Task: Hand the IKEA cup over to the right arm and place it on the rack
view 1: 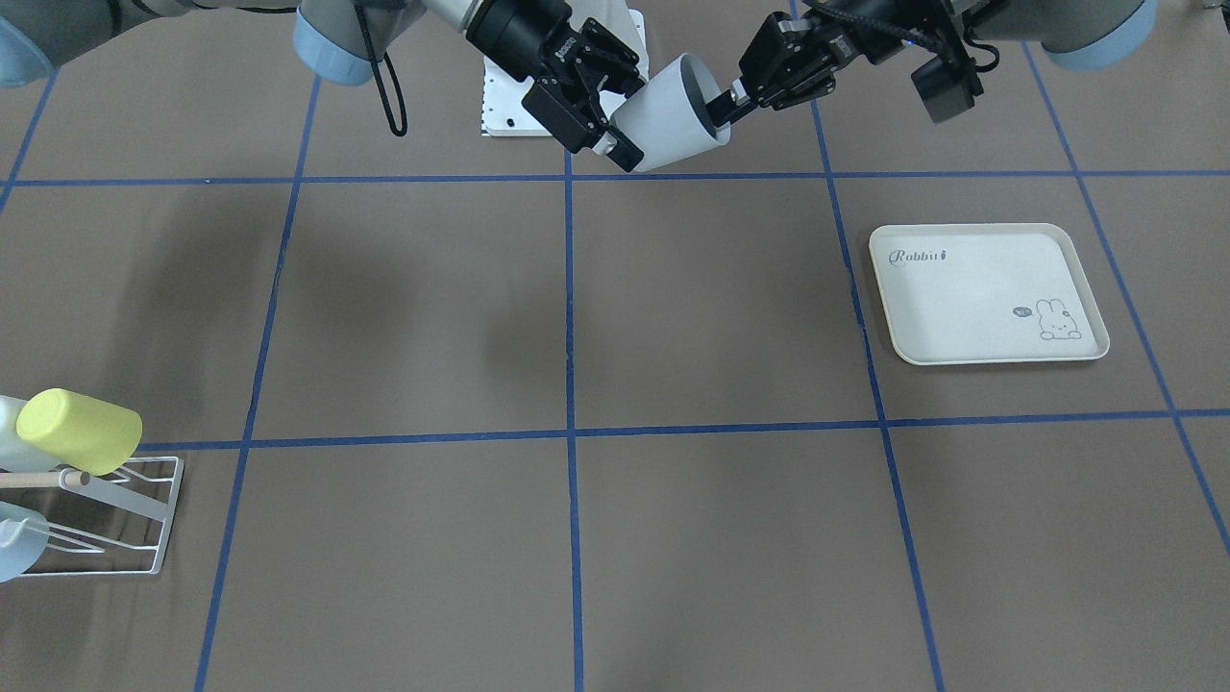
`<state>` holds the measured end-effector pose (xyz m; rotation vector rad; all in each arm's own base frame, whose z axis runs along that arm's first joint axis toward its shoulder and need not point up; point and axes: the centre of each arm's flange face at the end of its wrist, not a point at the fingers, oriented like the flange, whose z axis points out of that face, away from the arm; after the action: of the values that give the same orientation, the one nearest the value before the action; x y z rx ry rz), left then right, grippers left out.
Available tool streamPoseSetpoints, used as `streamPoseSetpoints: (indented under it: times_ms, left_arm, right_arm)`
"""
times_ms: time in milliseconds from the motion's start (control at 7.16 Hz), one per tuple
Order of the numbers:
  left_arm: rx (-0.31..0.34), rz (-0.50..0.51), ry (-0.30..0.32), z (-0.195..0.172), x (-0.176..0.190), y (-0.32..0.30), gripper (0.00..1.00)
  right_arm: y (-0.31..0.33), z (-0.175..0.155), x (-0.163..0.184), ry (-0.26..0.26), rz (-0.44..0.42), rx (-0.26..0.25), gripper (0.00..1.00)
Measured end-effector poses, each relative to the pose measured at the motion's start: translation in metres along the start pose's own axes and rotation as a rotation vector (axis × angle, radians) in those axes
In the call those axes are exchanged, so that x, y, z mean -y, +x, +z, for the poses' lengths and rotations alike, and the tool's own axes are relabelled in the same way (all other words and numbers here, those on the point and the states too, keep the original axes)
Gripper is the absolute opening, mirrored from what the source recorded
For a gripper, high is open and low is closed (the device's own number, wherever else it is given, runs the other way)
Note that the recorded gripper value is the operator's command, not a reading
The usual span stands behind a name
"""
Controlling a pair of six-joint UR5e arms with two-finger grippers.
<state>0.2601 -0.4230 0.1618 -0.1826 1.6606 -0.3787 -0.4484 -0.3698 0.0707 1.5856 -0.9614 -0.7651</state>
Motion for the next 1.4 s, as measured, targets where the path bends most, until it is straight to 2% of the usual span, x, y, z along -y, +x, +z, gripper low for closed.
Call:
streamPoseSetpoints:
  times_ms: [279,419,558,698,1396]
  left_arm:
    - [0.001,0.000,-0.002,0.0004,-0.0004,-0.0001,0.00]
    - [0.001,0.000,-0.003,0.0003,-0.0007,-0.0001,0.06]
    - [0.000,0.001,-0.003,0.0003,-0.0011,0.0003,0.66]
    - [-0.002,0.003,-0.005,0.0001,-0.0017,0.0010,1.00]
    - [-0.011,0.012,0.001,-0.0069,-0.0011,0.0041,1.00]
  right_arm:
    - [0.0004,-0.0011,0.0006,0.001,0.000,-0.002,0.63]
    - [0.0018,-0.0034,0.0023,0.006,0.000,-0.005,0.56]
    - [0.0026,-0.0054,0.0037,0.010,0.000,-0.006,0.55]
    - [0.0032,-0.0063,0.0042,0.011,0.001,-0.008,0.55]
    - [0.0070,-0.0065,0.0002,-0.001,-0.001,-0.014,0.55]
